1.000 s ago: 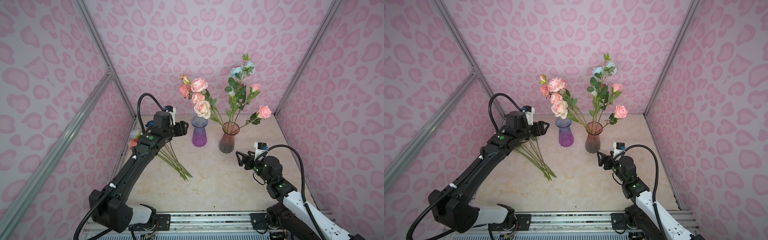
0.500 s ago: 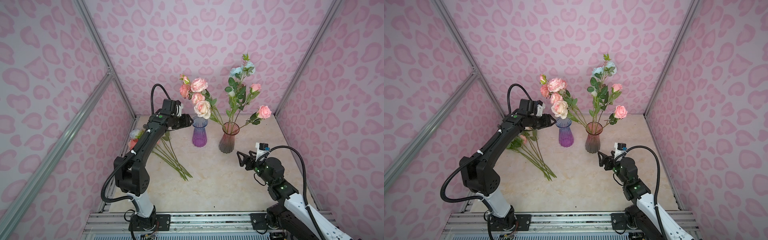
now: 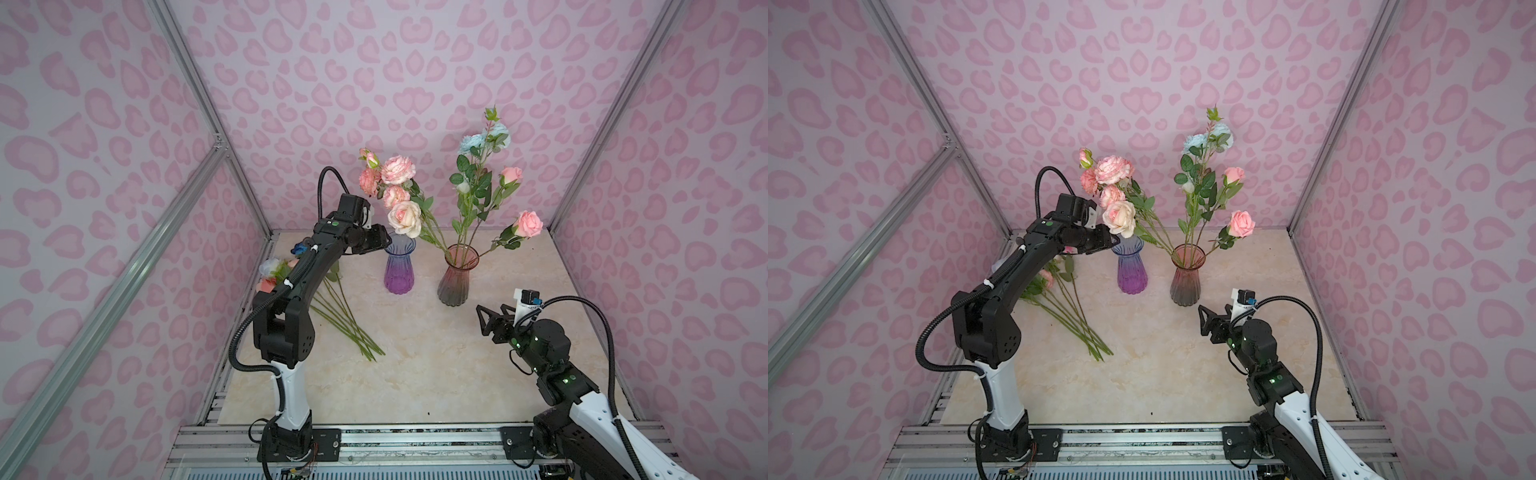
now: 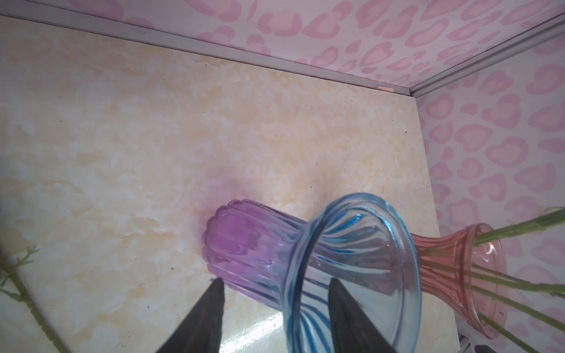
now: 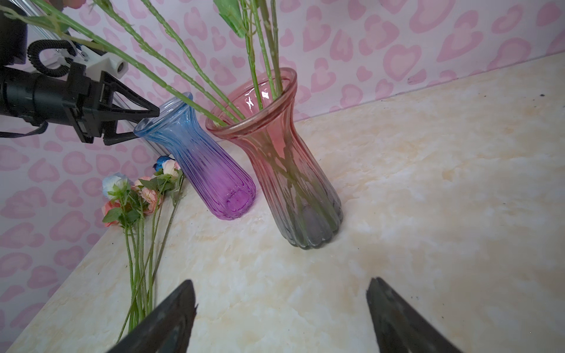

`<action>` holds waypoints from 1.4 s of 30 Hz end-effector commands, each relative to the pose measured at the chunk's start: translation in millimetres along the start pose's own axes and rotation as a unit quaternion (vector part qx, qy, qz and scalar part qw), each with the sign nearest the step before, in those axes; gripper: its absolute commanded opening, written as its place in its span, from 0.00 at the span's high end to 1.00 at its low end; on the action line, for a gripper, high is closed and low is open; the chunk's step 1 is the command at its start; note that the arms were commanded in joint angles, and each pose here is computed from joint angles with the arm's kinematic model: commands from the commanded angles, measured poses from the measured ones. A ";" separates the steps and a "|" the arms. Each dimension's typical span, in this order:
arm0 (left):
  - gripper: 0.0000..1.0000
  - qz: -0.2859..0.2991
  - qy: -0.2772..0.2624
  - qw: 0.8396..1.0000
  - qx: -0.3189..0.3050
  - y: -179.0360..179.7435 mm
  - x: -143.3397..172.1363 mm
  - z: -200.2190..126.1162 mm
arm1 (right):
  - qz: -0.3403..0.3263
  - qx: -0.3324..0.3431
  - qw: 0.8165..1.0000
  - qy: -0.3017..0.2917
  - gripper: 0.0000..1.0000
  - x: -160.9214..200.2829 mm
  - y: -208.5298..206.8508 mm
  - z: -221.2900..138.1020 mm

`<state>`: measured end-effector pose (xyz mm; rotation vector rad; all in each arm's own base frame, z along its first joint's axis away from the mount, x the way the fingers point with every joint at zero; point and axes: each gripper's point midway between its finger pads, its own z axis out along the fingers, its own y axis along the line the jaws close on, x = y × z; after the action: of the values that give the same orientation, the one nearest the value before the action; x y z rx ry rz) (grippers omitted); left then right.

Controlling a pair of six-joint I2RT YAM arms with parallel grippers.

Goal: Arrange flowers in a vase
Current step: Pick up the vase from the top-center of the table.

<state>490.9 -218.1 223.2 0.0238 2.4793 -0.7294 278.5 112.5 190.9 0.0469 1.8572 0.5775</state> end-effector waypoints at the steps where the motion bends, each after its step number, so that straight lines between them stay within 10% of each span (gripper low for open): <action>1: 0.47 -0.009 0.005 1.000 -0.017 2.3 0.1 1.2 | 0.003 0.006 1.000 -0.004 0.11 2.1 -3.7 -1.7; 42: 0.97 0.017 0.079 0.988 -0.129 26.0 19.5 -7.5 | 0.015 -0.006 0.998 -0.061 0.11 -12.7 -1.9 -21.4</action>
<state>485.3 -213.0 209.8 0.0057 2.6582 -0.5315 264.0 100.5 208.6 0.0911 1.7394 0.5991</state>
